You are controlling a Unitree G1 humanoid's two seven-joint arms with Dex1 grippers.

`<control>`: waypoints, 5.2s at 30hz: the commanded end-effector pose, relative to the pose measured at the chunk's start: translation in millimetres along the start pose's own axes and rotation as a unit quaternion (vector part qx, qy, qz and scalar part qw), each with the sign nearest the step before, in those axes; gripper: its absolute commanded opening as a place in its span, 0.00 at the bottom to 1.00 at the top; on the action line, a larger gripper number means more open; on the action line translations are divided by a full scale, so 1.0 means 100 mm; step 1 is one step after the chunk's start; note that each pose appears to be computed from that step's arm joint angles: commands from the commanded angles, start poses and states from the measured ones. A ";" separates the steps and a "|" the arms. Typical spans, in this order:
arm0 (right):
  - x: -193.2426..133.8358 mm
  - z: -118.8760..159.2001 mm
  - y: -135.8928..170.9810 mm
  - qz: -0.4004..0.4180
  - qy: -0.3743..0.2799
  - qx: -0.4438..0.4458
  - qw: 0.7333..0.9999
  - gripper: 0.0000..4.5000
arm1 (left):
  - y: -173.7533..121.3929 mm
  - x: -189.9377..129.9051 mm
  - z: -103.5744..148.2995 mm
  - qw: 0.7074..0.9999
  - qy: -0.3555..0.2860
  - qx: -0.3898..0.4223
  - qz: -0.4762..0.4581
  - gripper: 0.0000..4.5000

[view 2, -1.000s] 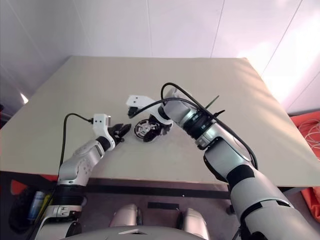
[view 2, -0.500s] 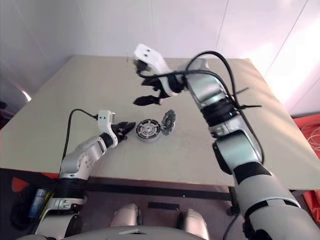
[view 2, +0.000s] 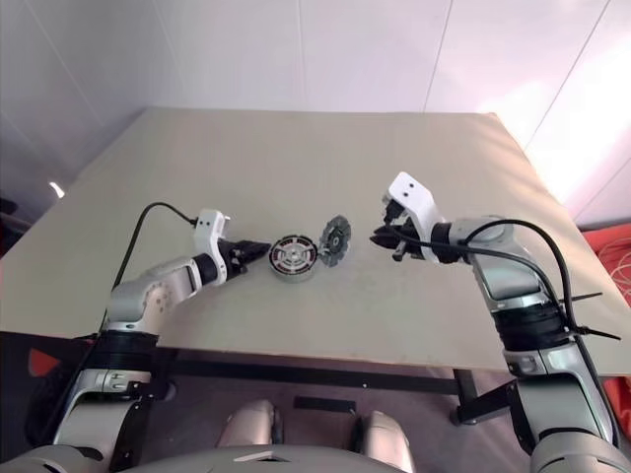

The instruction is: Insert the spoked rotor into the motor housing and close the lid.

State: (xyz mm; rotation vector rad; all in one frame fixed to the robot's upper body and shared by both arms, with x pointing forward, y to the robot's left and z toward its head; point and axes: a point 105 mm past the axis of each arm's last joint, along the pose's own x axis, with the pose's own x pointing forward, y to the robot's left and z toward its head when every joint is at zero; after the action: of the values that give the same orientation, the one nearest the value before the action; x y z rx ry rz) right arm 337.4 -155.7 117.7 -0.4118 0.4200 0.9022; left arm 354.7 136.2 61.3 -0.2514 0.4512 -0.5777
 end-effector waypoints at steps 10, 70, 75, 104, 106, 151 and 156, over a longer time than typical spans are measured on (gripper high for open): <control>0.54 0.49 0.38 0.051 -0.074 -0.014 0.996 0.01 | -0.08 -0.05 0.17 0.999 -0.022 0.024 -0.005 0.52; 1.00 0.37 0.69 0.083 -0.196 -0.047 0.976 0.35 | 0.46 -0.42 0.40 0.993 -0.055 0.029 0.099 0.52; 0.99 0.40 0.69 0.084 -0.215 -0.053 0.972 0.71 | 0.47 -0.41 0.38 0.994 -0.054 0.018 0.094 0.52; 1.26 0.38 0.78 0.087 -0.189 -0.066 0.976 0.99 | 0.48 -0.43 0.37 0.993 -0.051 0.026 0.101 0.52; 1.27 0.37 0.78 0.086 -0.185 -0.065 0.977 0.99 | 0.48 -0.43 0.37 0.993 -0.051 0.026 0.101 0.52; 1.30 0.29 0.79 0.128 -0.129 -0.047 0.982 0.70 | 0.47 -0.37 0.40 0.993 -0.057 0.030 0.101 0.52; 1.25 0.35 0.75 0.132 -0.136 -0.025 0.981 0.70 | 0.47 -0.36 0.40 0.993 -0.060 0.027 0.100 0.52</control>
State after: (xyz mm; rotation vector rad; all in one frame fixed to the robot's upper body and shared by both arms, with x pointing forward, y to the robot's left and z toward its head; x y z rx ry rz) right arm 350.2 -12.7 67.4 -0.2789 0.1940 1.2083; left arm 361.4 198.5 74.6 -0.2044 0.4004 -0.3728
